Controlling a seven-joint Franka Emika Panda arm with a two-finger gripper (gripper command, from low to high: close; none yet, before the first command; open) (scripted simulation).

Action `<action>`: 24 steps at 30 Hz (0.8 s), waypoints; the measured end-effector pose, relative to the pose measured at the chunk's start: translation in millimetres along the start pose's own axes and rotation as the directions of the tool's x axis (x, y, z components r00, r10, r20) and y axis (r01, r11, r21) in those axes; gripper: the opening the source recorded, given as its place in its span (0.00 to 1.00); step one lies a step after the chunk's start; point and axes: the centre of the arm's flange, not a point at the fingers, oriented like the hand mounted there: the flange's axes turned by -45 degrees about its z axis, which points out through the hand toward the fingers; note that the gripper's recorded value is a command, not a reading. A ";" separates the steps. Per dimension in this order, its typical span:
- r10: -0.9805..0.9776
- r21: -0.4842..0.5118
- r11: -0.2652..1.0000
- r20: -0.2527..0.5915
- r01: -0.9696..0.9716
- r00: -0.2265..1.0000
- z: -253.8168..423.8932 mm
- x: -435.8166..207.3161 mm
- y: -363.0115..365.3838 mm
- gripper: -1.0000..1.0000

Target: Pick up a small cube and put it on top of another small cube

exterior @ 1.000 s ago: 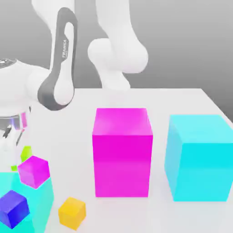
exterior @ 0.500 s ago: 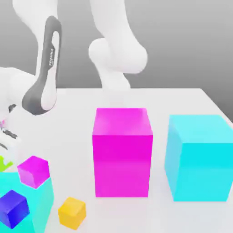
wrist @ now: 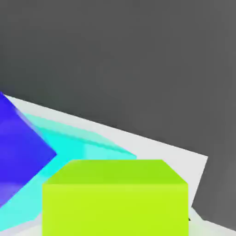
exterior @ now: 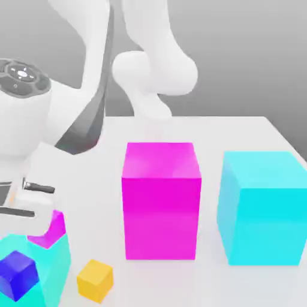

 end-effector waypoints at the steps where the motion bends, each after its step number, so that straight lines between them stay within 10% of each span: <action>1: 0.036 0.007 0.999 -0.010 -0.036 0.999 -9.0 6.8 -9.2 0.00; 13: 0.539 0.165 0.828 0.029 -0.536 0.842 -62.5 29.6 -93.2 0.00; 24: 0.912 0.140 0.221 0.321 -0.965 0.255 -12.1 -30.8 -96.5 0.00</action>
